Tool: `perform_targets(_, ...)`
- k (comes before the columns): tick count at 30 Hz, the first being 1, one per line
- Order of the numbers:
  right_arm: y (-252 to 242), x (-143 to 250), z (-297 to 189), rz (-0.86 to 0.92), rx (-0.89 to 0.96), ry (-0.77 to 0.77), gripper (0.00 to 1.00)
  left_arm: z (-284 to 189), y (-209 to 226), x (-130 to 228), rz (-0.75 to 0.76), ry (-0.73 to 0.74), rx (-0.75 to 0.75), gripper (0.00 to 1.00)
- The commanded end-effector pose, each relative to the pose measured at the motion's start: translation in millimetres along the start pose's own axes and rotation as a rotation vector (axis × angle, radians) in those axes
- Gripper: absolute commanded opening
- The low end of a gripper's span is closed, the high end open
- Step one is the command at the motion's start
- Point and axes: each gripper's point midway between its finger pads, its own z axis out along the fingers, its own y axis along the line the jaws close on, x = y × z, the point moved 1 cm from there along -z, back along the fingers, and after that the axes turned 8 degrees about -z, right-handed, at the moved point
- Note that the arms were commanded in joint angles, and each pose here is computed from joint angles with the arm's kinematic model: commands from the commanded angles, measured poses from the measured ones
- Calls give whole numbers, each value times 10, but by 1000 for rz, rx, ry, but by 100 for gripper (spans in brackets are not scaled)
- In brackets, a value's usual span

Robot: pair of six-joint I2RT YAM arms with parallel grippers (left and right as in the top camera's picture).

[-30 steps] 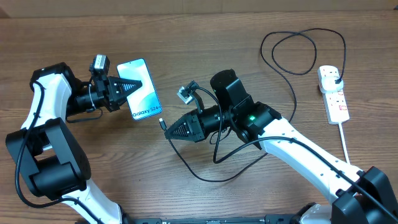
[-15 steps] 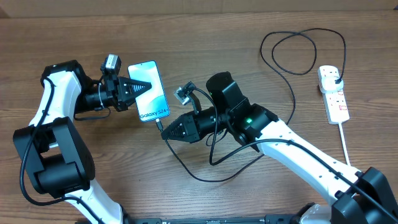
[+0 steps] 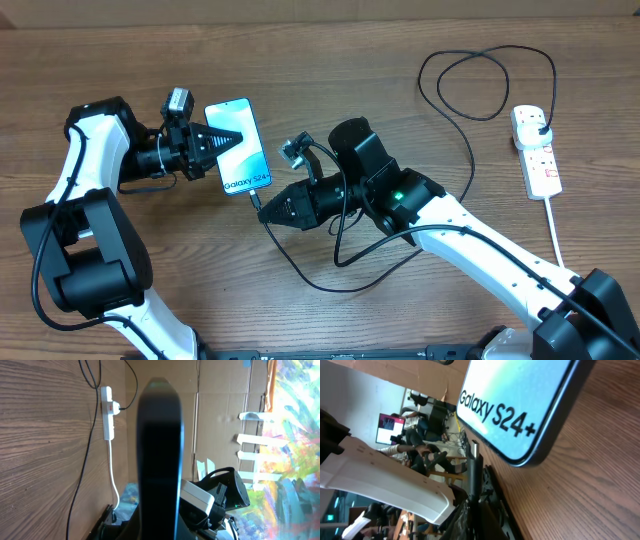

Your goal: Plug charger to phone and switch on socket

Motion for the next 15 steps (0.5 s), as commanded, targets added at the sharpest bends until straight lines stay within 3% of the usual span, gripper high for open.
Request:
perform_targets(1, -10, -14, 15, -3, 11, -8, 4, -1, -160, 25, 13, -20, 41, 4)
perform_targets(15, -9, -49, 14, 6, 14, -23, 4, -1, -162, 31, 2, -20, 41, 4)
